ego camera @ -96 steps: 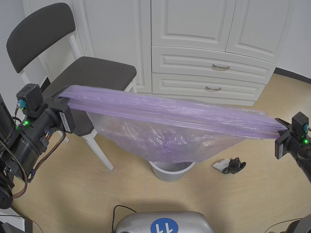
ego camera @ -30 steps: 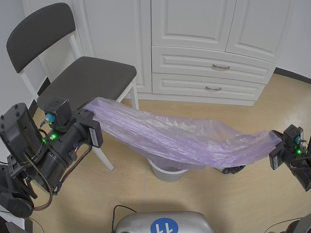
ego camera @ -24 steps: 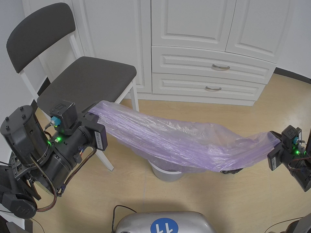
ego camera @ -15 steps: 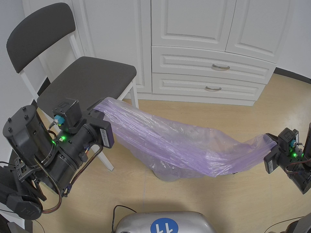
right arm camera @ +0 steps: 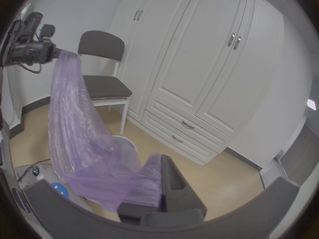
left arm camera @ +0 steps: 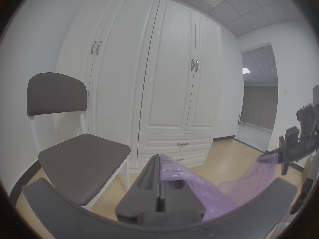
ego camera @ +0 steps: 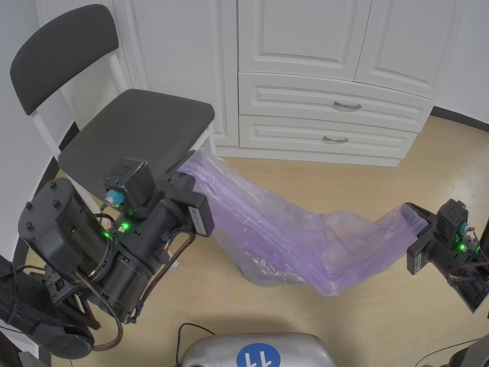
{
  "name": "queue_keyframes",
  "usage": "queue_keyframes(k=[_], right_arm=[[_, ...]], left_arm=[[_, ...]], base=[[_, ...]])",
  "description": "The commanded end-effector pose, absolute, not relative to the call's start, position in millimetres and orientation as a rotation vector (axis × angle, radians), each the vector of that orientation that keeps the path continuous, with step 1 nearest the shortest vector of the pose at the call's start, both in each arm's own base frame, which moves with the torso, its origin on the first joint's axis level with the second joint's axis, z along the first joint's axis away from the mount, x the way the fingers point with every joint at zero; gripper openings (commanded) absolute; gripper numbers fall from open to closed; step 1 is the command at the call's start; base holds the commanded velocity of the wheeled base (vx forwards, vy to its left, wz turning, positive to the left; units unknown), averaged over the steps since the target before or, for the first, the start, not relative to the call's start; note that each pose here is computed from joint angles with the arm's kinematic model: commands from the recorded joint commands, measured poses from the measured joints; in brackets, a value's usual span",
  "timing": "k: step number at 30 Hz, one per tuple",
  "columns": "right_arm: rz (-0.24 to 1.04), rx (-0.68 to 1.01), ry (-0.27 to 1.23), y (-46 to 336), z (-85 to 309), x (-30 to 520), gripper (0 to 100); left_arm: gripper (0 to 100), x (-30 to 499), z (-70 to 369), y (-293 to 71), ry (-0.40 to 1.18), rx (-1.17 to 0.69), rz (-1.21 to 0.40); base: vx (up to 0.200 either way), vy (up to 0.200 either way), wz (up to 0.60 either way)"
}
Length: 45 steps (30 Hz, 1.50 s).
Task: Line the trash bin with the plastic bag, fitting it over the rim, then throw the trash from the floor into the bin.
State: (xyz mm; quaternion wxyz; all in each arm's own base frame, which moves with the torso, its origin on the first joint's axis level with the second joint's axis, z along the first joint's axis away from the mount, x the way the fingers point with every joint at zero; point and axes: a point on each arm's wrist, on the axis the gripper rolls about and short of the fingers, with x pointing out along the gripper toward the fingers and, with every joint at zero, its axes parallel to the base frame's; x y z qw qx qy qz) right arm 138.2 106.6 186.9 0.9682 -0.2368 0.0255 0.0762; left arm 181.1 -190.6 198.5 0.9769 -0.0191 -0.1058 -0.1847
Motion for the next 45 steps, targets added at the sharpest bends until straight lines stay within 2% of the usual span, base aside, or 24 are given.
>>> queue_keyframes(k=[1, 5, 11, 15, 21, 29, 38, 45], right_arm=[[0.225, -0.485, 0.048, 114.4, 180.2, 135.2, 0], [0.232, -0.477, 0.058, 117.1, 178.2, 137.4, 0], [0.365, -0.413, 0.004, 130.5, 178.2, 133.0, 0], [0.394, -0.401, -0.016, 140.4, 167.5, 136.8, 0], [0.388, -0.361, -0.092, 150.9, 159.4, 143.8, 0], [0.398, -0.331, -0.116, 169.9, 153.8, 152.3, 0], [0.392, -0.248, -0.197, 191.0, 151.8, 165.2, 0], [0.389, -0.215, -0.215, 194.8, 156.4, 168.1, 0]], left_arm=[[0, 193.6, 178.9, -212.7, -0.209, -0.037, -0.381], [0, 199.3, 171.5, -224.8, -0.226, -0.056, -0.359], [0, 197.0, 170.5, -229.7, -0.221, -0.061, -0.366], [0, 188.4, 168.0, -233.0, -0.211, -0.058, -0.396], [0, 175.5, 173.6, -230.9, -0.222, -0.059, -0.431], [0, 179.8, 176.6, -237.8, -0.235, -0.083, -0.434], [0, 199.3, 152.4, -261.0, -0.189, -0.055, -0.421], [0, 216.3, 155.2, -264.2, -0.210, -0.087, -0.386]], base=[[0.000, 0.000, 0.00], [0.000, 0.000, 0.00], [0.000, 0.000, 0.00], [0.000, 0.000, 0.00], [0.000, 0.000, 0.00], [0.000, 0.000, 0.00], [0.000, 0.000, 0.00], [0.000, 0.000, 0.00]])
